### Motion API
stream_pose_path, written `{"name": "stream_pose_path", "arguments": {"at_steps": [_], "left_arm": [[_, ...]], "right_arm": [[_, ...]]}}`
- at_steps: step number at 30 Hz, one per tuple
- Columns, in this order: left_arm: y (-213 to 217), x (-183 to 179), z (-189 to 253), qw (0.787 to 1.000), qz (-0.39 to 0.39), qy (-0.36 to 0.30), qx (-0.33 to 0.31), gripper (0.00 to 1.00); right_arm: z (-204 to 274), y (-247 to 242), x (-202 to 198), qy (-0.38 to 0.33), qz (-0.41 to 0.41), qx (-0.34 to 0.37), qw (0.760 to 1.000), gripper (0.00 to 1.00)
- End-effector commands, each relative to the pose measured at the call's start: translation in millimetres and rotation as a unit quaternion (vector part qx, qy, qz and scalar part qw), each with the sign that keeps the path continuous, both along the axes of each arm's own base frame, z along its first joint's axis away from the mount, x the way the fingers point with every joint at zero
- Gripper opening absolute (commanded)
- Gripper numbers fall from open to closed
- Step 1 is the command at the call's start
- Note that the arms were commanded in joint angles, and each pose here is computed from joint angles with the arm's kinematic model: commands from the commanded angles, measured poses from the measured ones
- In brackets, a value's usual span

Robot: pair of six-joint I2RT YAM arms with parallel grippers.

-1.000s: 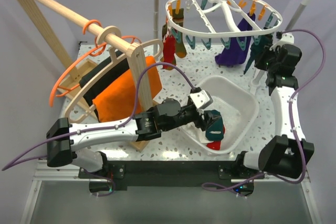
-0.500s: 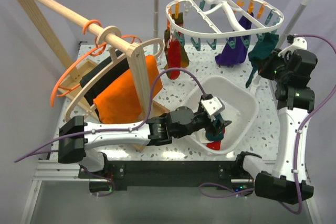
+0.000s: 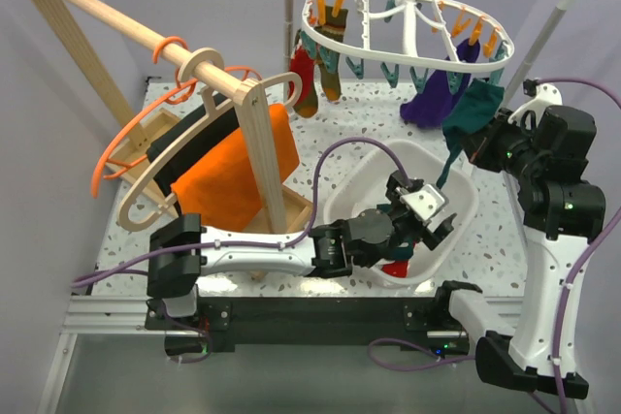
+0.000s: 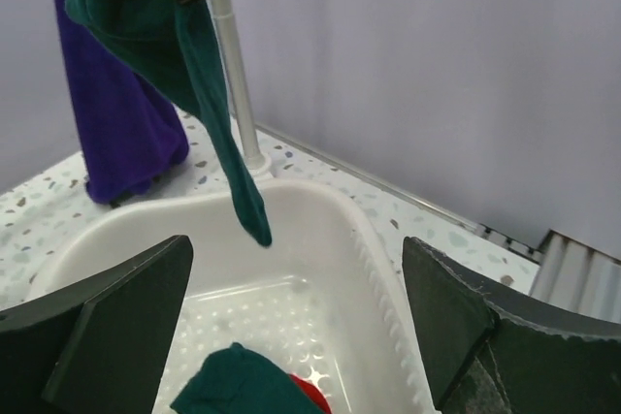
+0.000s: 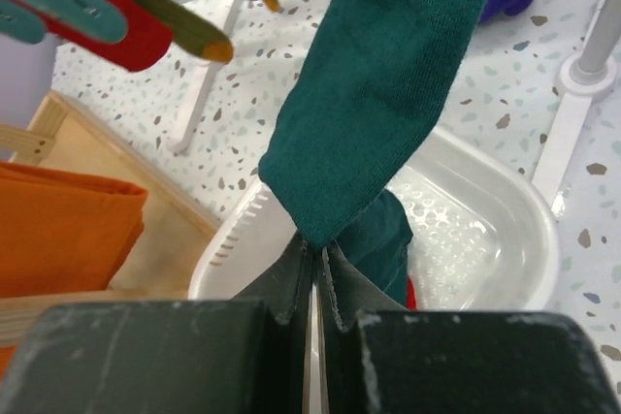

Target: Remove the socks clipped to the hanger

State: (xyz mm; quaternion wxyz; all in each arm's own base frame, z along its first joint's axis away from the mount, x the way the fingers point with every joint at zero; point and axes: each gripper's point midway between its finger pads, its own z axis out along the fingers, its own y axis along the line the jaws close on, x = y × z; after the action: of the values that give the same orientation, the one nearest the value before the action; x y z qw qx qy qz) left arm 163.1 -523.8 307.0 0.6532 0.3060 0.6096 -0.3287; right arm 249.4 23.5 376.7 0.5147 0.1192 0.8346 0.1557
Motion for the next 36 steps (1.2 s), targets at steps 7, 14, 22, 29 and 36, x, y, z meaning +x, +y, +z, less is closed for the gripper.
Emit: {"name": "stream_pose_path", "arguments": {"at_steps": [7, 14, 22, 29, 36], "left_arm": [[-15.0, 52.2, 30.3, 0.992, 0.115, -0.042, -0.02, 0.9], [-24.8, 66.8, 31.3, 0.993, 0.107, -0.057, -0.012, 0.29], [-11.6, 60.3, 41.8, 0.994, 0.095, -0.054, -0.011, 0.0], [6.5, 41.2, 55.7, 0.997, 0.048, -0.043, -0.034, 0.0], [15.7, 32.3, 60.6, 0.998, 0.028, -0.036, -0.043, 0.0]], "right_arm": [[15.2, 28.8, -30.3, -0.002, 0.05, 0.048, 0.998, 0.0], [17.9, 34.8, -39.6, -0.003, 0.064, 0.052, 0.997, 0.0], [24.7, 27.8, -27.1, -0.01, 0.059, 0.029, 0.998, 0.32], [48.6, -1.8, 12.2, -0.014, 0.003, -0.019, 1.0, 0.59], [82.6, -16.6, 55.8, -0.047, -0.019, -0.039, 0.998, 0.66]]}}
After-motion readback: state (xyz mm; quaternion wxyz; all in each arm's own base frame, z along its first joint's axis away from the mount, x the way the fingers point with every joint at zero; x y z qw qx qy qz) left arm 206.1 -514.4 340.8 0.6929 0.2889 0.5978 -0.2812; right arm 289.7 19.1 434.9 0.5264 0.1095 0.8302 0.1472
